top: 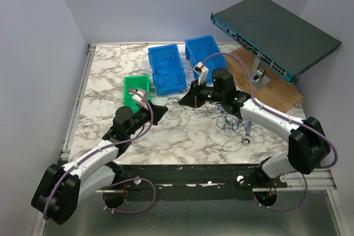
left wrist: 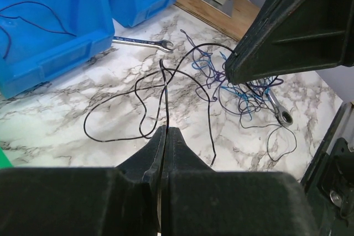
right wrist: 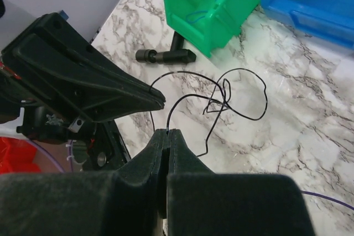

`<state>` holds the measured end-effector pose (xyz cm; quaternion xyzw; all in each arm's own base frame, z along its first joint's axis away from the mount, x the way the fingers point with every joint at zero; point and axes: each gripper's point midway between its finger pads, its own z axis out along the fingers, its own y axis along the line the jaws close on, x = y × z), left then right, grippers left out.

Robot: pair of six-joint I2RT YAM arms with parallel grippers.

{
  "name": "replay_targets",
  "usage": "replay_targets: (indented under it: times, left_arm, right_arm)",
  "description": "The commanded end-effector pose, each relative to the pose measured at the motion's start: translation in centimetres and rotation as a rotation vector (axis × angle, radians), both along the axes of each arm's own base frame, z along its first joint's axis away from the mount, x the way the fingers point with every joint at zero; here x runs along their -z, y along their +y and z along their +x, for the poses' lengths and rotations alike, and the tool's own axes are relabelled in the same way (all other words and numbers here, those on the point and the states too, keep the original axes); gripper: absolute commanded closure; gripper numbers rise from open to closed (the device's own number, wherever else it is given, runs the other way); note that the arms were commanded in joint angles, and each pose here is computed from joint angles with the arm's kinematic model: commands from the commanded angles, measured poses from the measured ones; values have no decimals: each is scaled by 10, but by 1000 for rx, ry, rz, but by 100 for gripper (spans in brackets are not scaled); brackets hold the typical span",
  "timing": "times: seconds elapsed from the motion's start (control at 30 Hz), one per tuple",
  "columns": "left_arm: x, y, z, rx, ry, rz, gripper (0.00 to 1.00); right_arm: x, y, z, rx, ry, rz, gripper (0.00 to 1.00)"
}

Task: Untangle the cables
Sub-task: Untie the cable.

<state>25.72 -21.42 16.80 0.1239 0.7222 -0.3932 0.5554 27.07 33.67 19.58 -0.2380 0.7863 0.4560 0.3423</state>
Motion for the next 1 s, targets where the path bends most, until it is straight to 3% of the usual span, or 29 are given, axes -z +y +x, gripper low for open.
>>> replay_targets:
  times: [0.0,0.07,0.27,0.47,0.73,0.97]
  left_arm:
    - [-19,-14,-4,79,-41,-32,100]
    - [-19,-16,-4,86,-40,-30,99]
    - [-16,-24,-7,144,-50,-10,79]
    - [-9,-28,-5,151,-30,21,74]
    - [-6,-27,-4,124,-19,32,53]
    - [-10,-31,-6,155,27,-36,52]
  right_arm:
    - [-11,6,-10,-45,8,57,99]
    - [-9,6,-11,-44,22,54,99]
    - [-1,9,-14,-74,61,47,99]
    - [4,14,-17,-101,84,23,99]
    - [8,14,-24,-128,100,8,99]
    - [20,8,-28,-115,92,-24,99]
